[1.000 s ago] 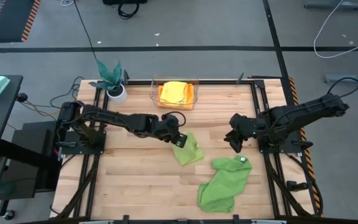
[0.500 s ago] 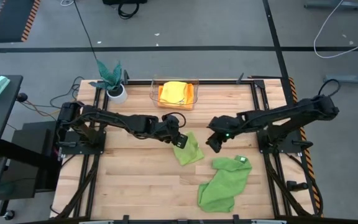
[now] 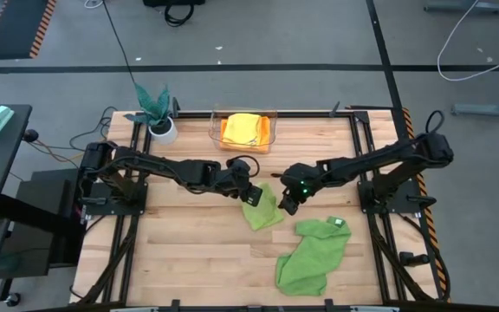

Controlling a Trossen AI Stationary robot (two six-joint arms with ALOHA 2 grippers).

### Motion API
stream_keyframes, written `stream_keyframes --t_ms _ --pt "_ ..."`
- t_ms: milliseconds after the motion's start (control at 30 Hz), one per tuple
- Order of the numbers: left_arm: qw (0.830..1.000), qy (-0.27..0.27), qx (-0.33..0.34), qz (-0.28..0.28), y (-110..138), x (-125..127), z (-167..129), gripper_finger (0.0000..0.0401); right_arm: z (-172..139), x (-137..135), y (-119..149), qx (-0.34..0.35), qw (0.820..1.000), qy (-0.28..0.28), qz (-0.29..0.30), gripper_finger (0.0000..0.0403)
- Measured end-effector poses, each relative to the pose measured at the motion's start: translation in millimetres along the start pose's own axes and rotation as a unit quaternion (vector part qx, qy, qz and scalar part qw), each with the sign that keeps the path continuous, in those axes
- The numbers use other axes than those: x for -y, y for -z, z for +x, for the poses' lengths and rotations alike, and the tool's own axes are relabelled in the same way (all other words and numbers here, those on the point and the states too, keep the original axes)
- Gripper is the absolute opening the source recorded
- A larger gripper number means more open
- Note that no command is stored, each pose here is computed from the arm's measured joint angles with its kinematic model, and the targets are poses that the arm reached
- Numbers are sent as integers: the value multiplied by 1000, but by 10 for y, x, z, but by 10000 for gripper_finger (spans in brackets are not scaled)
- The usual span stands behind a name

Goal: Fold microfiber towels
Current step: Fold the light green towel

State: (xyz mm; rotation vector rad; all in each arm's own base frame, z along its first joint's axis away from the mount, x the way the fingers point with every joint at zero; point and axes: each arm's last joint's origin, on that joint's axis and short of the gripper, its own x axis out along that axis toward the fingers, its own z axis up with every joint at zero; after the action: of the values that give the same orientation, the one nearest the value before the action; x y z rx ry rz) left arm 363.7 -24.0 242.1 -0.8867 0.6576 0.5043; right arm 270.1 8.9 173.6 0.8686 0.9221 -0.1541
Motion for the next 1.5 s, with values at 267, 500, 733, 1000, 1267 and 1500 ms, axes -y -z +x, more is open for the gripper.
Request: stream_keyframes --t_ms 267,500,733,1000,1267,1500 --pt "1000 23 15 4 -27 46 -1 9 67 74 -51 3 999 10 33 129" --pt "999 26 24 2 -41 55 -2 9 58 115 -107 14 999 11 49 129" --pt "999 41 35 8 -61 86 -5 7 81 159 -128 16 998 21 61 129" --pt "998 40 37 7 -74 79 -3 6 197 235 -109 1 997 43 64 129" --pt "998 42 38 9 -75 82 -3 6 169 222 -155 28 997 41 58 110" --pt "998 42 38 9 -74 83 -3 5 152 266 -198 35 997 45 60 78"
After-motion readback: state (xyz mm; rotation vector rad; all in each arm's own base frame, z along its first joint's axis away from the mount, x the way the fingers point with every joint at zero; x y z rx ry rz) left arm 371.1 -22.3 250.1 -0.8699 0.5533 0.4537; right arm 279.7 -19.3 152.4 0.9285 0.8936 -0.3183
